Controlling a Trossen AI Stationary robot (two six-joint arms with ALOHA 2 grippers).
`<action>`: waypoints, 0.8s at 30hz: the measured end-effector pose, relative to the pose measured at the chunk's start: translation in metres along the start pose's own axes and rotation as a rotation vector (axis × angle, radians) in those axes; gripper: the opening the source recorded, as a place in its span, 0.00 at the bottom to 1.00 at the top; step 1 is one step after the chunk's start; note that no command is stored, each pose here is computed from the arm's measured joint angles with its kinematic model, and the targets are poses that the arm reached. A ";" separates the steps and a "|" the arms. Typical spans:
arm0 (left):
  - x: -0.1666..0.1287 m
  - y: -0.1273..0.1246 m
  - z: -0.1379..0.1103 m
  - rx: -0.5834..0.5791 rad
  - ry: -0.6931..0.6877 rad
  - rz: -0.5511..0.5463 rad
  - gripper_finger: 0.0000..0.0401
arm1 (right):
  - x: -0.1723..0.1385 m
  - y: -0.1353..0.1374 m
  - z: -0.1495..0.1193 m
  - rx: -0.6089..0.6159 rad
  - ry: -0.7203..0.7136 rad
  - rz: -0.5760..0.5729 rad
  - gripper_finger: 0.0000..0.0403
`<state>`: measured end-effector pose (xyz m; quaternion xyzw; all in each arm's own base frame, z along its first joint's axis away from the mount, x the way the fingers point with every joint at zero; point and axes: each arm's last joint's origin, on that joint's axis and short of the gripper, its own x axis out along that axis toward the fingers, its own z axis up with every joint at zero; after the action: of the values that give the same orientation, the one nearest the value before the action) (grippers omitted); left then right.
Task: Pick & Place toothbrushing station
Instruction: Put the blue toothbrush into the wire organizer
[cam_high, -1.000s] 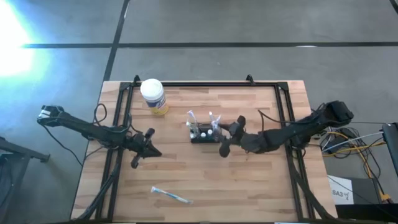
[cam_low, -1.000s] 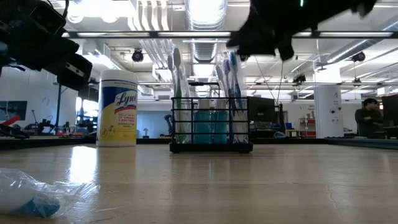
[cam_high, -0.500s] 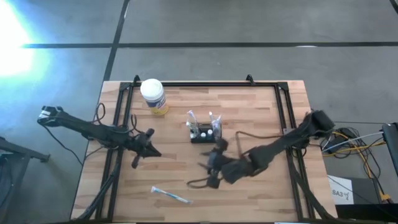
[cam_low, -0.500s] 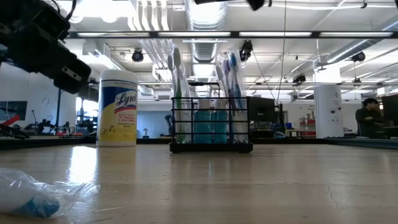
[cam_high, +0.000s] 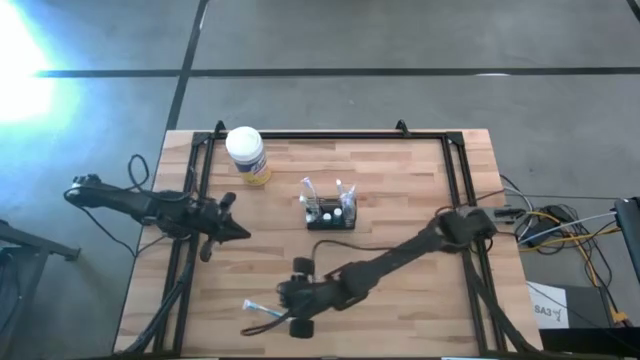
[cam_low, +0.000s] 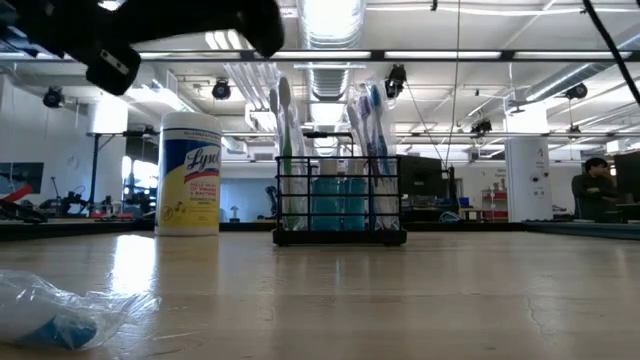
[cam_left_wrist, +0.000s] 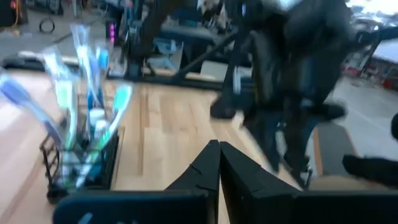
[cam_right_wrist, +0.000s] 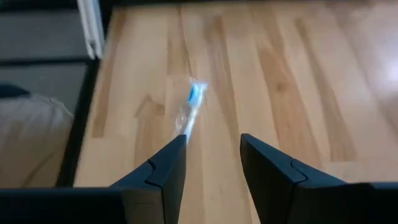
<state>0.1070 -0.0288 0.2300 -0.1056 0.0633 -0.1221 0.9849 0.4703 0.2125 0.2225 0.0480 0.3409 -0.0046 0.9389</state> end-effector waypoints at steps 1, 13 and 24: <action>-0.002 -0.001 0.002 0.000 -0.005 -0.001 0.03 | 0.007 0.001 0.001 -0.002 0.030 -0.009 0.37; -0.015 -0.001 0.005 0.002 -0.008 -0.002 0.05 | 0.067 0.000 -0.008 0.113 0.217 0.231 0.46; -0.015 0.002 -0.007 -0.003 0.070 0.015 0.03 | 0.075 -0.003 -0.030 0.168 0.310 0.195 0.47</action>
<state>0.0916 -0.0246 0.2239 -0.1022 0.0987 -0.1183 0.9828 0.5089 0.2146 0.1510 0.1589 0.4735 0.0655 0.8639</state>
